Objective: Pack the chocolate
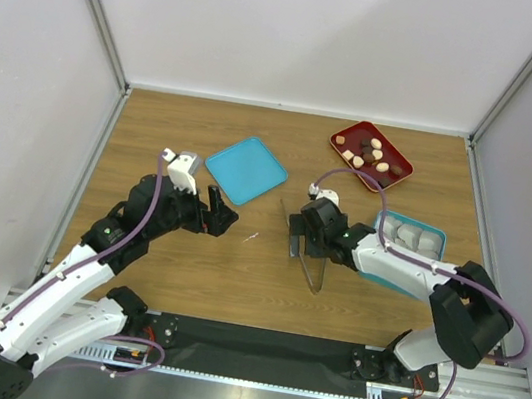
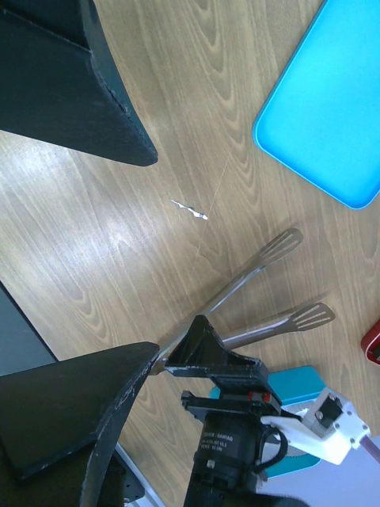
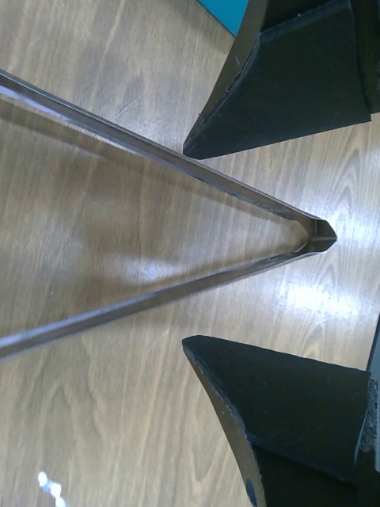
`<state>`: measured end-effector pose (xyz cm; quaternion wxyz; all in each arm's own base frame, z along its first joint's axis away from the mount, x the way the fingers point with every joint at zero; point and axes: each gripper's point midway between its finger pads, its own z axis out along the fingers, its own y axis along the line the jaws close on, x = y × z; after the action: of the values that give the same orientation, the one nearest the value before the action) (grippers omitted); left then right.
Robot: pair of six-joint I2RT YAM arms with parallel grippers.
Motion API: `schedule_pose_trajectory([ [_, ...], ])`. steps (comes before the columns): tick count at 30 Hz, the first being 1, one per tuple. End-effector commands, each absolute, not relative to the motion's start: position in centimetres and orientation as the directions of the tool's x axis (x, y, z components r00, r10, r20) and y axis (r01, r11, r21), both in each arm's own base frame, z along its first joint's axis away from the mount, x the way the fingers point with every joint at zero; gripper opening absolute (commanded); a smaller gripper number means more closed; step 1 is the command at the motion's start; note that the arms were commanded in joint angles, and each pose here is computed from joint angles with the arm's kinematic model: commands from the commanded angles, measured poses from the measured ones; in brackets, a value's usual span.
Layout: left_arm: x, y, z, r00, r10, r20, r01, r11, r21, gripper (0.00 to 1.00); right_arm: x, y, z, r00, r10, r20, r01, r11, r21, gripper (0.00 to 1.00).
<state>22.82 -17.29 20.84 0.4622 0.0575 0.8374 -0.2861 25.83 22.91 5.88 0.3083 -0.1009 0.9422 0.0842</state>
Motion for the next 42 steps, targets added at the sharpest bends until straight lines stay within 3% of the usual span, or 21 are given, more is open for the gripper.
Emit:
schedule_pose_trajectory([
  [1,23.0,-17.4,21.7,-0.54,-0.168,-0.824,0.378,0.827,-0.416,1.0,26.2,22.4,4.8,-0.798,-0.12,-0.59,-0.206,0.975,0.08,1.0],
  [15,23.3,-17.3,21.5,-0.542,-0.165,-0.824,0.37,0.834,-0.41,1.0,26.7,22.6,1.8,-0.825,-0.119,-0.552,-0.193,0.978,0.079,0.99],
  [35,23.3,-17.3,21.6,-0.541,-0.164,-0.825,0.369,0.836,-0.407,1.0,25.4,21.8,1.2,-0.85,-0.177,-0.496,-0.225,0.974,0.039,0.88],
  [38,23.3,-17.0,21.6,-0.539,-0.162,-0.827,0.362,0.842,-0.401,1.0,24.7,22.4,3.1,-0.865,-0.215,-0.454,-0.266,0.963,0.051,0.81],
  [42,23.3,-16.8,21.8,-0.536,-0.159,-0.829,0.356,0.848,-0.393,1.0,25.5,23.3,8.9,-0.84,-0.249,-0.482,-0.316,0.947,0.063,0.75],
])
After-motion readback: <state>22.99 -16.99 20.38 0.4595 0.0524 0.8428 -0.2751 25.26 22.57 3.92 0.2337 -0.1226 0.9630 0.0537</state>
